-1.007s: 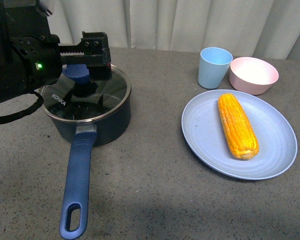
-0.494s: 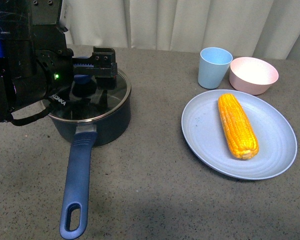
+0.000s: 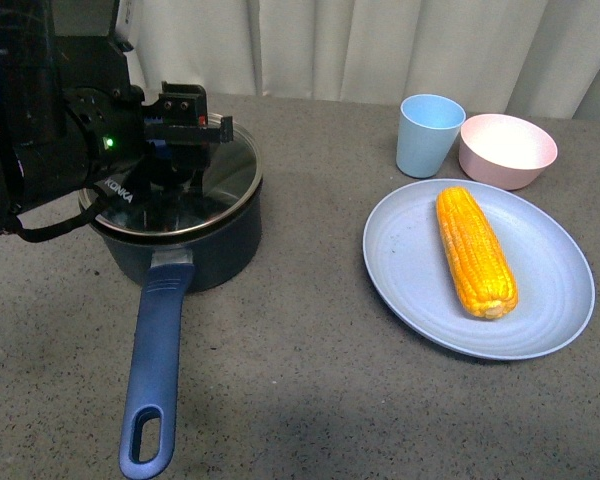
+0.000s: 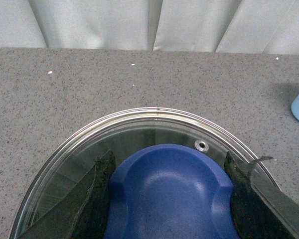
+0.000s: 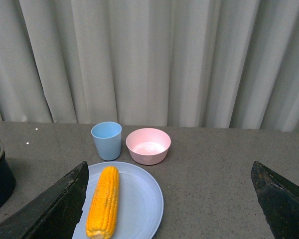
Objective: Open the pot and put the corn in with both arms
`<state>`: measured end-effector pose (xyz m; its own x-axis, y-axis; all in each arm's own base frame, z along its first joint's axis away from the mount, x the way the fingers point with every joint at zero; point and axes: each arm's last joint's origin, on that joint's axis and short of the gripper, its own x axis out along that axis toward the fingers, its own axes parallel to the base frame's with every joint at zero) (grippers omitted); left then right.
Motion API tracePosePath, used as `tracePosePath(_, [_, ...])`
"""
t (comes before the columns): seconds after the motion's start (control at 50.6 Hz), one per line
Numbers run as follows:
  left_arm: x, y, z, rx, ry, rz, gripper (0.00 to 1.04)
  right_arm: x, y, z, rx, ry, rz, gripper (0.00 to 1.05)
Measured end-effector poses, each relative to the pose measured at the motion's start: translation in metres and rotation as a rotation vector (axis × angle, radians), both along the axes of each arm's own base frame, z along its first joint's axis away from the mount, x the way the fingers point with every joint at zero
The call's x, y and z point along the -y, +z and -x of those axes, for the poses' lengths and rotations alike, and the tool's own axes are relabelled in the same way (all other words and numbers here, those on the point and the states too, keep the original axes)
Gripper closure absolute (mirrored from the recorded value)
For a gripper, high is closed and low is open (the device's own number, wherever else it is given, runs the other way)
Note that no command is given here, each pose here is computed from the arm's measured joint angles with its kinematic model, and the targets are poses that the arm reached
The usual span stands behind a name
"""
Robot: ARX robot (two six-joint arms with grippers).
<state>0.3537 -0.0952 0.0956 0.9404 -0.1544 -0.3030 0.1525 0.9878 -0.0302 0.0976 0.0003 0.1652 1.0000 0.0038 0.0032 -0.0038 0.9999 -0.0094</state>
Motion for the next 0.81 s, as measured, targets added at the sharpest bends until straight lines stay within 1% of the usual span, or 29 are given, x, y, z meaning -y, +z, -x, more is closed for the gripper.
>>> tracePosePath(0.099, [-0.005,0.013,-0.003,0.031,0.009,0.010,0.47,0.000,0.000,0.000,0.000,0.000,0.000,0.09])
tracePosePath(0.178, [-0.017,0.023,-0.009,0.073,0.028,0.025,0.47,0.000,0.000,0.000,0.000,0.000,0.000,0.09])
tracePosePath(0.296, [-0.043,0.023,-0.013,0.080,0.079,0.028,0.47,0.000,0.000,0.000,0.000,0.000,0.000,0.09])
tracePosePath(0.454, [-0.076,0.021,-0.012,0.124,0.137,0.033,0.47,0.000,0.000,0.000,0.000,0.000,0.000,0.09])
tracePosePath(0.632, [-0.111,0.010,-0.012,0.111,0.235,0.023,0.47,0.000,0.000,0.000,0.000,0.000,0.000,0.09])
tracePosePath(0.731, [-0.132,-0.005,-0.010,0.073,0.298,0.017,0.47,0.000,0.000,0.000,0.000,0.000,0.000,0.09])
tracePosePath(0.81, [-0.142,-0.014,-0.009,0.052,0.325,0.006,0.47,0.000,0.000,0.000,0.000,0.000,0.000,0.09])
